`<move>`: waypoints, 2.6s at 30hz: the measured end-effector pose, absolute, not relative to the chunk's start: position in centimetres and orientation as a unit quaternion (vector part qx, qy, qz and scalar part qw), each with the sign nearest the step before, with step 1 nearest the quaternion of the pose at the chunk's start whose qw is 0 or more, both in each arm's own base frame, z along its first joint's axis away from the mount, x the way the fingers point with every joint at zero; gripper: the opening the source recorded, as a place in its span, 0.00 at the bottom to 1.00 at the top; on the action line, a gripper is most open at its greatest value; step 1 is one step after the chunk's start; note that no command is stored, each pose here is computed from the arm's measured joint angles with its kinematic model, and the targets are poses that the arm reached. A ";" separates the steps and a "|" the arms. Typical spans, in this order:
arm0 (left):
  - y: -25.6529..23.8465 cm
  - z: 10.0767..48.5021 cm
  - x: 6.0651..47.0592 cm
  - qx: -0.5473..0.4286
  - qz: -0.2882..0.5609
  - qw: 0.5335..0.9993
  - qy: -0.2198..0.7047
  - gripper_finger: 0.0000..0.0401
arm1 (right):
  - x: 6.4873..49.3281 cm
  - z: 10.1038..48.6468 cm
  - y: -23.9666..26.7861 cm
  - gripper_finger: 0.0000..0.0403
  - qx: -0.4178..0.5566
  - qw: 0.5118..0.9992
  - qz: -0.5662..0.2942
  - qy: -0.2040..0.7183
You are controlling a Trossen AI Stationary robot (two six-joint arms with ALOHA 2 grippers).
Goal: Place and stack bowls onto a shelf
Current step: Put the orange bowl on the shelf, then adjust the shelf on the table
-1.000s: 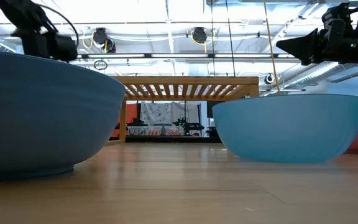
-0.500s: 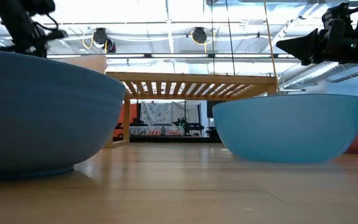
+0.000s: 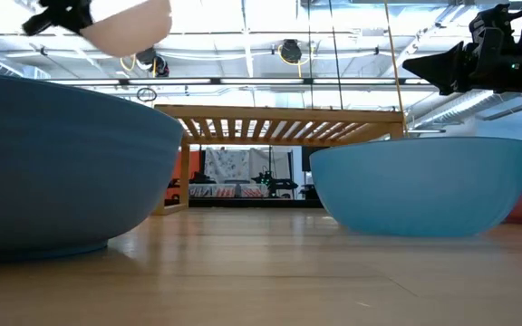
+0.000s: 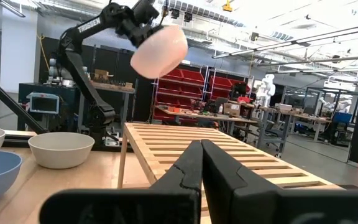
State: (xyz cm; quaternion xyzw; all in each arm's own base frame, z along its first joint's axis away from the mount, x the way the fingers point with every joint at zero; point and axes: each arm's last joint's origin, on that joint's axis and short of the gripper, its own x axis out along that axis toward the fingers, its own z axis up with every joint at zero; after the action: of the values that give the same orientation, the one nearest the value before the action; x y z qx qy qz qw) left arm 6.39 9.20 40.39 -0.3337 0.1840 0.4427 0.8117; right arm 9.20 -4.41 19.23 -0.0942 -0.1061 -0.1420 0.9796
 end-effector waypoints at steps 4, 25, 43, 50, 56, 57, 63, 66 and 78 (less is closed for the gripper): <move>10.5 42.4 8.4 -0.272 0.400 0.847 0.220 0.02 | 9.2 19.2 -4.4 0.00 -0.094 0.980 -0.142 -0.106; 20.7 37.7 21.5 -0.244 0.246 0.838 0.421 0.02 | 9.2 19.2 -4.4 0.00 -0.094 0.980 -0.142 -0.106; 21.7 35.6 23.9 -0.178 0.246 0.833 0.462 0.11 | 9.2 19.2 -4.4 0.00 -0.094 0.980 -0.142 -0.106; 21.9 36.4 24.3 -0.162 0.256 0.852 0.427 0.11 | 9.2 19.2 -4.4 0.00 -0.094 0.980 -0.142 -0.106; 21.3 39.2 24.2 -0.144 0.255 0.867 0.403 0.11 | 9.2 19.2 -4.4 0.00 -0.094 0.980 -0.142 -0.106; 21.1 40.0 24.0 -0.142 0.255 0.868 0.401 0.11 | 9.2 19.2 -4.4 0.00 -0.094 0.980 -0.142 -0.106; 18.8 44.5 21.5 -0.145 0.252 0.856 0.427 0.12 | 9.2 19.2 -4.4 0.00 -0.094 0.980 -0.142 -0.107; 17.4 46.0 20.1 -0.147 0.261 0.847 0.440 0.12 | 9.2 19.2 -4.4 0.00 -0.094 0.980 -0.142 -0.107; 11.1 50.5 13.3 -0.144 0.272 0.880 0.361 0.12 | 9.2 19.2 -4.4 0.00 -0.089 0.980 -0.141 -0.107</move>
State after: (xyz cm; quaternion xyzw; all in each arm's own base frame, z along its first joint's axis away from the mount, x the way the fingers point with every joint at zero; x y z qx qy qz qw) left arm 13.32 11.09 50.49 -0.1435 0.3612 0.2719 0.8804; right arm 9.20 -4.41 19.24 -0.0893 -0.1073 -0.1414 0.9801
